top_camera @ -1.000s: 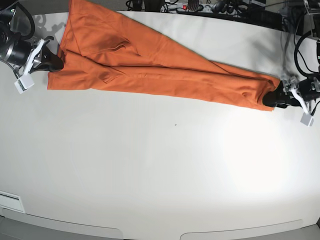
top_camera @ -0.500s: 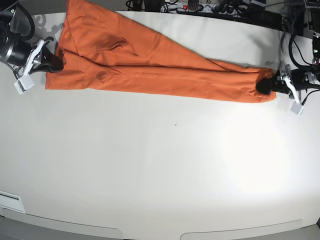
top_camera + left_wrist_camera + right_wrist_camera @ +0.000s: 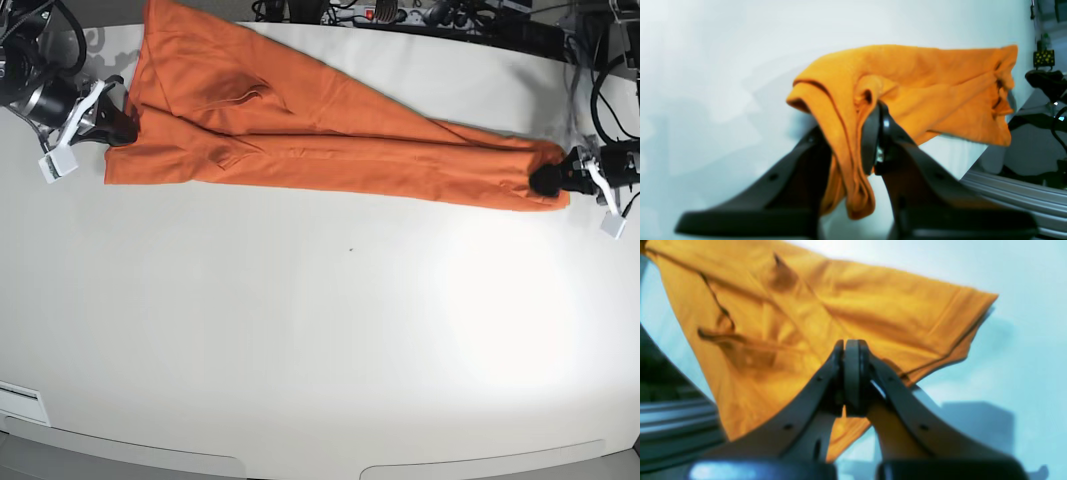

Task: Fold the T-shirt properly
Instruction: 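Regrasp the folded hem end with the left gripper and tug it outward, then carry the hem end with the left gripper toward the right gripper, folding the strip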

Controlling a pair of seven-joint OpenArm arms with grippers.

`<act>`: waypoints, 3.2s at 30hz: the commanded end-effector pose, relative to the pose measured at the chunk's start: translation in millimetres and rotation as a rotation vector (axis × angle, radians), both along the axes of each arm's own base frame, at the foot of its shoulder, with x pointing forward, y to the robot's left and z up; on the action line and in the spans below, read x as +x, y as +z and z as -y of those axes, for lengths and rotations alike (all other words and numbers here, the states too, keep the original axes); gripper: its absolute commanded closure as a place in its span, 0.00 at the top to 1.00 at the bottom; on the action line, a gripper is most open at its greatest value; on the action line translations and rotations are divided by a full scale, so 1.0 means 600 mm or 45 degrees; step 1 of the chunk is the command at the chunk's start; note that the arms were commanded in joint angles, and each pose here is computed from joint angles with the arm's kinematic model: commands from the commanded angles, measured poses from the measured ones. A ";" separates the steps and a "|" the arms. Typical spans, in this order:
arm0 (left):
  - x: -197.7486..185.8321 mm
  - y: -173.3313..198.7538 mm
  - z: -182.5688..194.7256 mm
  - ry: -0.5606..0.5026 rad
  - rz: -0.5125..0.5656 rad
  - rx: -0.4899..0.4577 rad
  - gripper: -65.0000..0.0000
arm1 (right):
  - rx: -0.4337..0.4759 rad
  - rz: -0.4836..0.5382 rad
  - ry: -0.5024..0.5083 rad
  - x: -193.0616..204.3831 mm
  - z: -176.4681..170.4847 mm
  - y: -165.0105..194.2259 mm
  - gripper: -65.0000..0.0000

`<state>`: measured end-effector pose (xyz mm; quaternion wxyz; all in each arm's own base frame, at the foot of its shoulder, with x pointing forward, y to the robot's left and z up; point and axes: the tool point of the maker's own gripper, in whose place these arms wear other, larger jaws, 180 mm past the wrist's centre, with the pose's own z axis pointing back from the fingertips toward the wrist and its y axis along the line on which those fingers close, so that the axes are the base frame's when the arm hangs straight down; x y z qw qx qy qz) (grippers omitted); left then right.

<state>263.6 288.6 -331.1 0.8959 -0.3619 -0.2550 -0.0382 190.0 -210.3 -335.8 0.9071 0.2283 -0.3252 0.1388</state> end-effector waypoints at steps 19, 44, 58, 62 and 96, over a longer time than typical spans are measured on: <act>0.015 0.032 -0.015 -0.012 0.034 0.029 0.00 | -0.442 -0.003 0.195 0.002 -0.021 -0.087 0.00; -0.083 0.141 0.234 -0.653 0.390 0.117 0.00 | -0.444 -0.016 0.160 0.001 -0.017 -0.089 0.00; -0.088 0.148 0.336 -0.538 0.566 -0.211 0.00 | -0.444 -0.016 0.163 0.001 -0.017 -0.089 0.00; -0.089 0.137 0.364 -0.520 0.576 -0.244 0.00 | -0.443 -0.017 0.163 0.001 -0.017 -0.089 0.00; -0.107 0.114 0.511 -0.552 0.547 -0.384 0.65 | -0.445 -0.019 0.164 0.000 -0.017 -0.089 0.00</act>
